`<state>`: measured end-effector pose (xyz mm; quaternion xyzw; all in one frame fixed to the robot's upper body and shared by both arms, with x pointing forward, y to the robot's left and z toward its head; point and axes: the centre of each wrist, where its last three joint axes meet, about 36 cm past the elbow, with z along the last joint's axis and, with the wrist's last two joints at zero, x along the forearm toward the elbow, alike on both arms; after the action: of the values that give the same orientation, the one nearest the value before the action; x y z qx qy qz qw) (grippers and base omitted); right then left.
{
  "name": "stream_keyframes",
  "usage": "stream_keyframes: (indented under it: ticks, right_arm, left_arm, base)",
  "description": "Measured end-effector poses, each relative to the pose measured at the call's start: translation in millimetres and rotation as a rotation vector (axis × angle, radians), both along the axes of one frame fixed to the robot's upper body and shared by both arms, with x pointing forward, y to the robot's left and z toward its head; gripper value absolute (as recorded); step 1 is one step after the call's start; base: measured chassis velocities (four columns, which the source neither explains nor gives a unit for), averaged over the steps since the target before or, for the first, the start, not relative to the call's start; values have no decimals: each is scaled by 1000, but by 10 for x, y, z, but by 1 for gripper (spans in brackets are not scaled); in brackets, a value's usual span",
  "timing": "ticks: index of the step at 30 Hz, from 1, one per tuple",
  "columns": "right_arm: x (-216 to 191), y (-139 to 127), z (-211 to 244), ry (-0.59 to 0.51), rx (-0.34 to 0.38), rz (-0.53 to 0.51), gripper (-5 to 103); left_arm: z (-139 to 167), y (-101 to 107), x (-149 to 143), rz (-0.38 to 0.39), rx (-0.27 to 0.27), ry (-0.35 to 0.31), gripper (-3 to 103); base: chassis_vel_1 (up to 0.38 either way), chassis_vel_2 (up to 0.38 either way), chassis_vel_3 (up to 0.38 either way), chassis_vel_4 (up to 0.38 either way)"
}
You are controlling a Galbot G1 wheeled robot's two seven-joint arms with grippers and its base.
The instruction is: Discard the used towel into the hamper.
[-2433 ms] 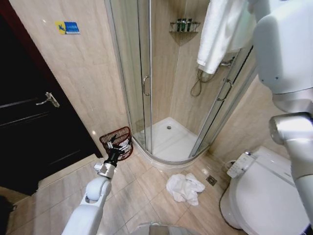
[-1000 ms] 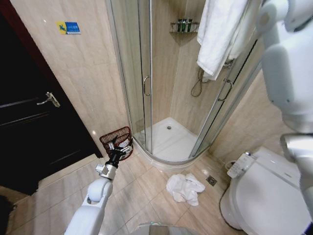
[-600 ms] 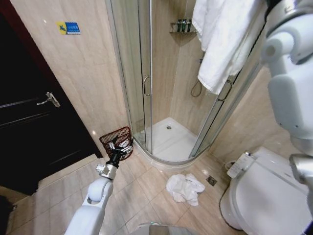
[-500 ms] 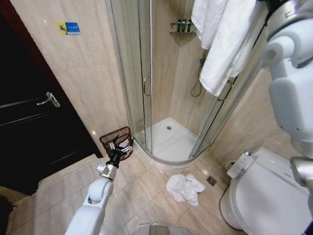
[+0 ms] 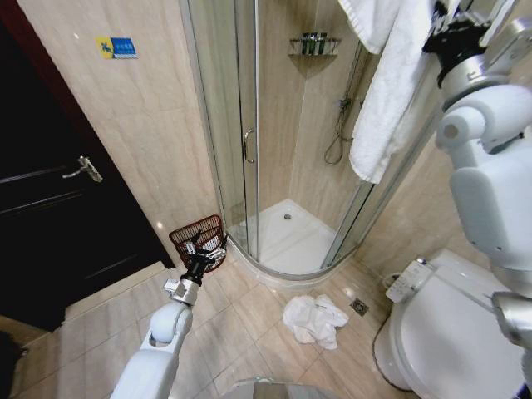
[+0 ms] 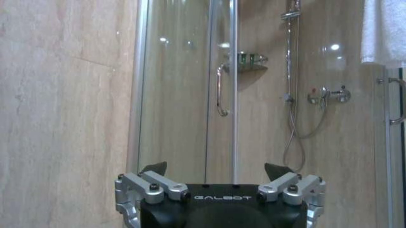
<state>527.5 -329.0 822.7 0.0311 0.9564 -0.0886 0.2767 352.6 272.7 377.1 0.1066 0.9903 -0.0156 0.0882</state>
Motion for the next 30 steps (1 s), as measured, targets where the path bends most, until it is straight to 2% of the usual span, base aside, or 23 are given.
stream_keyframes:
  ticks: [16, 30]
  right_arm:
    - [-241, -232, -254, 28, -12, -13, 7]
    - [-465, -351, -761, 109, -15, -8, 7]
  left_arm:
    - [-7, -47, -22, -8, 9, 2, 100]
    - [-29, -90, -35, -19, 11, 0, 100]
  base:
    - [0, 0, 0, 0]
    - [0, 0, 0, 0]
